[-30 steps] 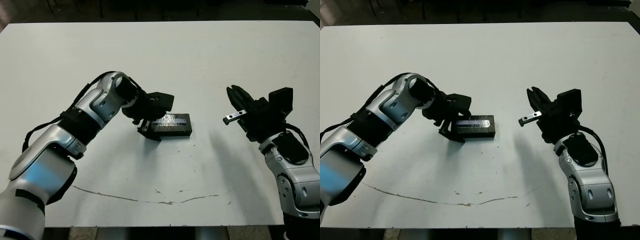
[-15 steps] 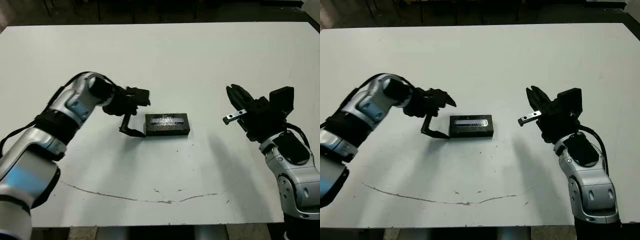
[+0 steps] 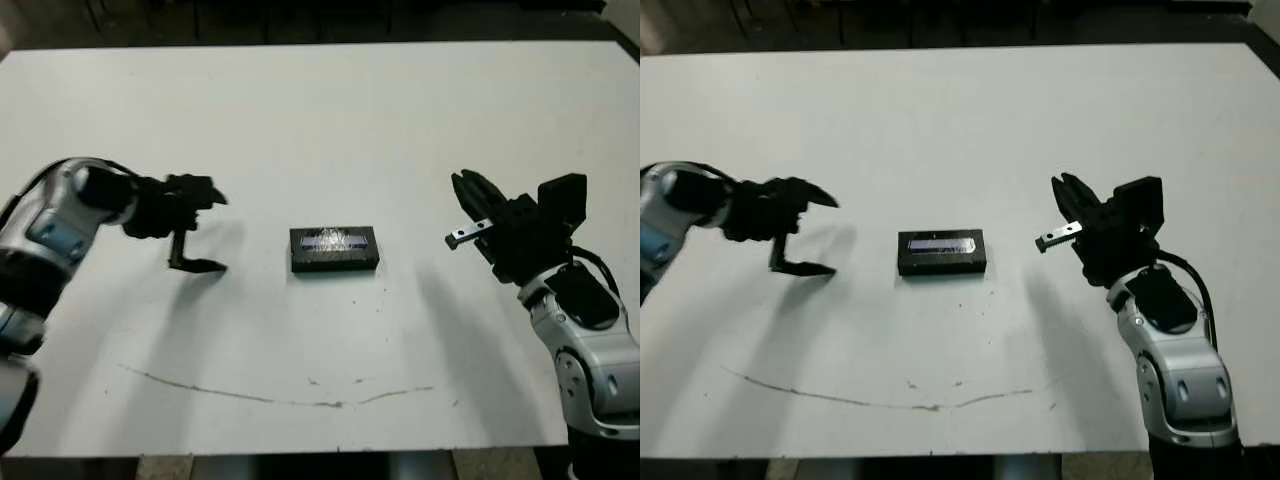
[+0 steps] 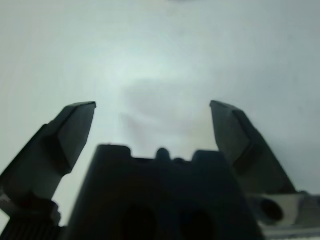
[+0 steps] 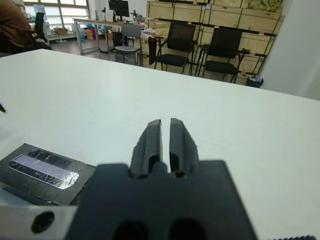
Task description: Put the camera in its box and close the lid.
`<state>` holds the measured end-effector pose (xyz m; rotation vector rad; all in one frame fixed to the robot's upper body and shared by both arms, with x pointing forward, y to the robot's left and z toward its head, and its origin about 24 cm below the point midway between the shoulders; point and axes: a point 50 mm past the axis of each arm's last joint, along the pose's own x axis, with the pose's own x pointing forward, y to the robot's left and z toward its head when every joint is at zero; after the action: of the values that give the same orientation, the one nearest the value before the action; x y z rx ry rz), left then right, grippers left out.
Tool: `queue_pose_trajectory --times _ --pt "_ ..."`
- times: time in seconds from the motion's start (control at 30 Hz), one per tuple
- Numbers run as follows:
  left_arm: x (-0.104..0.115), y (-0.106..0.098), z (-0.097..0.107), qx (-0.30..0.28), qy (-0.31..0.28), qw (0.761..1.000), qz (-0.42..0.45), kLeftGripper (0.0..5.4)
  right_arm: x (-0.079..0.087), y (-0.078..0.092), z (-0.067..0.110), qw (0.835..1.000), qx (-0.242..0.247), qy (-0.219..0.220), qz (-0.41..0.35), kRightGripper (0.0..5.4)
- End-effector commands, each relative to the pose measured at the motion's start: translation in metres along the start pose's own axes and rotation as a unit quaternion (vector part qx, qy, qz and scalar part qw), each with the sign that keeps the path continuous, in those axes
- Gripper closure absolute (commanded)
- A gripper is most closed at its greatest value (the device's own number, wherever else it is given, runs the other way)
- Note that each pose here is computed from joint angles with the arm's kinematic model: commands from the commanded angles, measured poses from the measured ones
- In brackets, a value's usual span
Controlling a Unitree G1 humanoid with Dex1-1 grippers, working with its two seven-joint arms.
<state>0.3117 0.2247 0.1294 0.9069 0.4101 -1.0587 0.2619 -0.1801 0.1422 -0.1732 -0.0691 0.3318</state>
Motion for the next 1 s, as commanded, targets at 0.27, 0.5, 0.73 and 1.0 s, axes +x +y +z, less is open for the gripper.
queue_pose_trajectory --times 0.27,0.5,0.73,1.0 --pt "0.017 -0.022 0.073 -0.182 -0.283 0.908 0.251 2.11 -0.004 0.001 -0.007 1.0 0.006 0.024 -0.008 5.4" --pt "0.053 -0.038 0.122 -0.3 -0.291 0.869 0.264 3.44 -0.004 0.002 -0.007 1.0 0.003 0.023 -0.012 5.4" --pt "0.078 -0.051 0.142 -0.324 -0.259 0.874 0.252 4.77 -0.003 0.002 -0.008 0.999 0.007 0.025 -0.019 5.4" --pt "0.112 -0.082 0.129 -0.351 -0.178 0.896 0.203 5.37 -0.003 0.001 -0.008 1.0 0.016 0.017 -0.016 5.4"
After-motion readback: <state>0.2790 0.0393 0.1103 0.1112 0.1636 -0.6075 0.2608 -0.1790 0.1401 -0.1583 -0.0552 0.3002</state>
